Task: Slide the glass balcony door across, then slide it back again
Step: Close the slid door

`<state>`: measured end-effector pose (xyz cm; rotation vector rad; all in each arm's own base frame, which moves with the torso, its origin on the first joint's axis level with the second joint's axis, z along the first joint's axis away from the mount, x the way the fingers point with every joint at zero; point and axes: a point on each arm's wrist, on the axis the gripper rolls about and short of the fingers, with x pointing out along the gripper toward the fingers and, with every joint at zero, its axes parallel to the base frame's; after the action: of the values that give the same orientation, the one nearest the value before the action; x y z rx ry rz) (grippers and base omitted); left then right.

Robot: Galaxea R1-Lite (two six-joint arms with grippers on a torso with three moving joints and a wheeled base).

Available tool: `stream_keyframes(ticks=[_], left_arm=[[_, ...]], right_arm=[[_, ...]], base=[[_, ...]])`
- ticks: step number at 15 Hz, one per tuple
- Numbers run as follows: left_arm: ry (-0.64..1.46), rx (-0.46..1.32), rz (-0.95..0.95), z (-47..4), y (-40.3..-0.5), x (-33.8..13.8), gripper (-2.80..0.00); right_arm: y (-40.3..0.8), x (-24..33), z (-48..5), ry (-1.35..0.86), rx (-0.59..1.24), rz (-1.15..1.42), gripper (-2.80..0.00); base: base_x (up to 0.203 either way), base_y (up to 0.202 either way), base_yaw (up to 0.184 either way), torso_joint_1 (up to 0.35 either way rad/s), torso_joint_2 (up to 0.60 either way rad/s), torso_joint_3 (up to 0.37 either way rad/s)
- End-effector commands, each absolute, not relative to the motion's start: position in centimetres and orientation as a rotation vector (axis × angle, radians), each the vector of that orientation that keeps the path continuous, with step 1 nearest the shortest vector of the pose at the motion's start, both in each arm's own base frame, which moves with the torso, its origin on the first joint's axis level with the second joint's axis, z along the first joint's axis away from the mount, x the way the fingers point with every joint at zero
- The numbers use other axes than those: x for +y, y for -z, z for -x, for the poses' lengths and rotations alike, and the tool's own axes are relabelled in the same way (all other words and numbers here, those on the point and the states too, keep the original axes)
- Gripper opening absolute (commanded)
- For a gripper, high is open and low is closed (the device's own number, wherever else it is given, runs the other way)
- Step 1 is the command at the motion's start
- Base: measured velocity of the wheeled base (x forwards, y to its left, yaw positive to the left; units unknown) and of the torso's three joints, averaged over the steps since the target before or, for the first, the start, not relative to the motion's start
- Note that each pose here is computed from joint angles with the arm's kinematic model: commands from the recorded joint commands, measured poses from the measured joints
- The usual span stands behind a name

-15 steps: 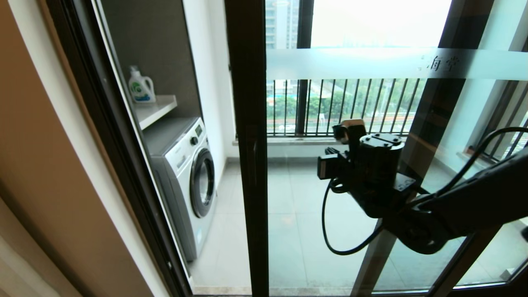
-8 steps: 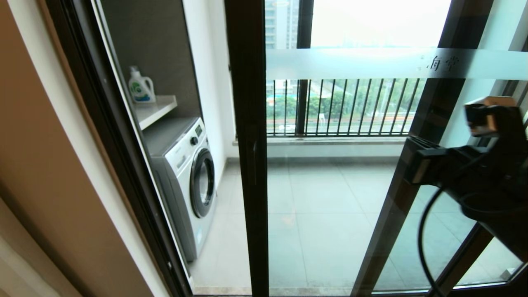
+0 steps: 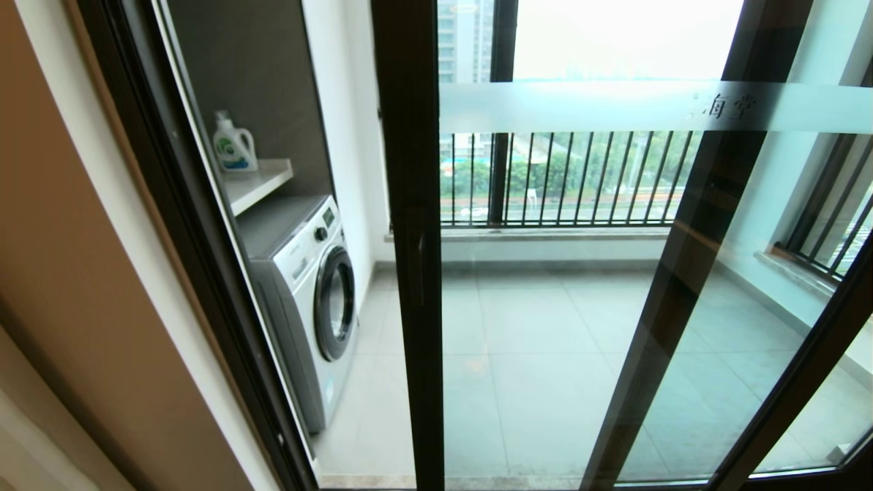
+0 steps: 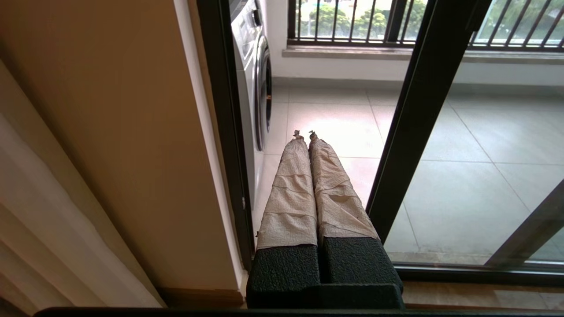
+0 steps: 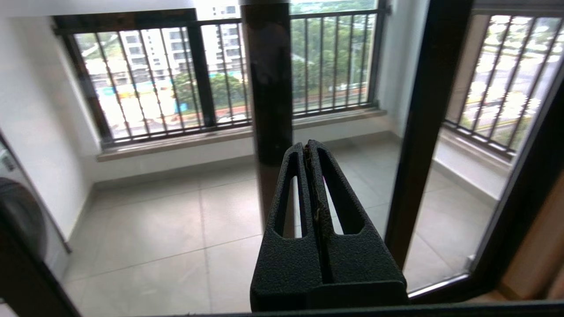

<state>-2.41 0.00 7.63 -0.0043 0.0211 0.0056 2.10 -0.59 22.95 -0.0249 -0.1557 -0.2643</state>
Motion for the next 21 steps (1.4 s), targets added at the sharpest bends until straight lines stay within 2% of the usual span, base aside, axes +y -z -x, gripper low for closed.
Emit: stream_keyframes(ticks=[1,6,10,14,17,21], left_arm=[[-0.006,0.023,0.005,2.4,-7.6,0.0,-2.8],[-0.006,0.021,0.005,2.4,-7.6,0.0,-2.8],[-0.006,0.021,0.005,2.4,-7.6,0.0,-2.8],[-0.006,0.021,0.005,2.4,-7.6,0.0,-2.8],[-0.006,0.021,0.005,2.4,-7.6,0.0,-2.8],[-0.006,0.021,0.005,2.4,-7.6,0.0,-2.8]], right_arm=[[-21.9,-1.0,4.1,0.39,-0.287,0.067,-2.8],[-19.2,-0.9,9.0,0.471,-0.387,0.132,-2.8],[-14.5,-0.9,5.6,0.424,-0.208,0.048,-2.8],[-9.5,-0.3,3.1,0.158,-0.032,0.076,-2.8],[-9.0,0.0,3.0,0.008,0.0,0.078,-2.8],[-9.0,0.1,3.2,-0.017,0.03,0.081,-2.8]], base=[[0.0,0.0,0.0,0.0,0.0,0.0],[0.0,0.0,0.0,0.0,0.0,0.0],[0.0,0.0,0.0,0.0,0.0,0.0],[0.0,0.0,0.0,0.0,0.0,0.0],[0.0,0.0,0.0,0.0,0.0,0.0],[0.0,0.0,0.0,0.0,0.0,0.0]])
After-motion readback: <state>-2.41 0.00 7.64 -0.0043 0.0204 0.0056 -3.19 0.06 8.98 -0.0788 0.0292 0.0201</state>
